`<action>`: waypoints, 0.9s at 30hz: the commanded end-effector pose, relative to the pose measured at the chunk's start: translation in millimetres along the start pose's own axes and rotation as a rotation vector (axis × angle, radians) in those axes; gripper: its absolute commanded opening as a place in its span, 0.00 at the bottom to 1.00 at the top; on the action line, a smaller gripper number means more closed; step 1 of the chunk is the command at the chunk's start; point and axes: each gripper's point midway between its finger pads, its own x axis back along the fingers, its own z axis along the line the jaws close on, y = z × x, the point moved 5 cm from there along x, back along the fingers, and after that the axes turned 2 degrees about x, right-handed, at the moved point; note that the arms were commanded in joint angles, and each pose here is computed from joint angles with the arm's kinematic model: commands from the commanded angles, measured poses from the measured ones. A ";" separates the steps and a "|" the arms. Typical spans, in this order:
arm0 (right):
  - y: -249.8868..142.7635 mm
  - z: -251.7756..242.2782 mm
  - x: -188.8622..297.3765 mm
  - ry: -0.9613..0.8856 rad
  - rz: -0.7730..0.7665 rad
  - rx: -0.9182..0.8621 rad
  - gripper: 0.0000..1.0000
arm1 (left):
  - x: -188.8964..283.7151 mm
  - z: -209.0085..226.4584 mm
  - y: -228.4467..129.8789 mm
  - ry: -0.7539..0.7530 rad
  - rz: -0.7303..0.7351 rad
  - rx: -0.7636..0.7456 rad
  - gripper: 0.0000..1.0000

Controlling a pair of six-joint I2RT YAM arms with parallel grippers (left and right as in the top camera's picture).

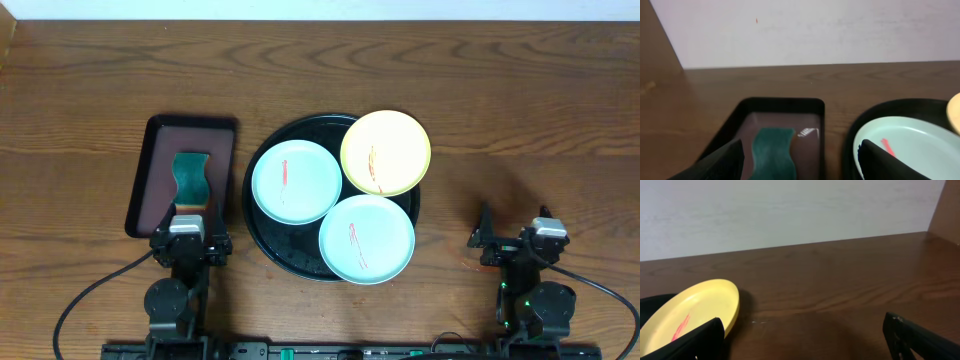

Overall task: Clean dirty plates on tray and stack at the side
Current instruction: 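Move left gripper to the sponge and right gripper to the plates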

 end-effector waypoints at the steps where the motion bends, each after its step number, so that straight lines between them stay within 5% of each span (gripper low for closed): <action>1: 0.4 -1.6 -0.3 -0.019 -0.007 -0.036 0.99 | 1.5 1.3 9.3 0.014 0.020 0.144 0.73; 13: 60.8 7.9 14.4 0.046 -0.064 -0.103 0.99 | -23.9 -1.1 78.5 0.027 0.205 0.245 0.73; 27: 123.0 13.0 -22.2 0.012 0.281 -0.091 0.99 | -60.9 -1.9 140.4 0.063 0.504 0.205 0.74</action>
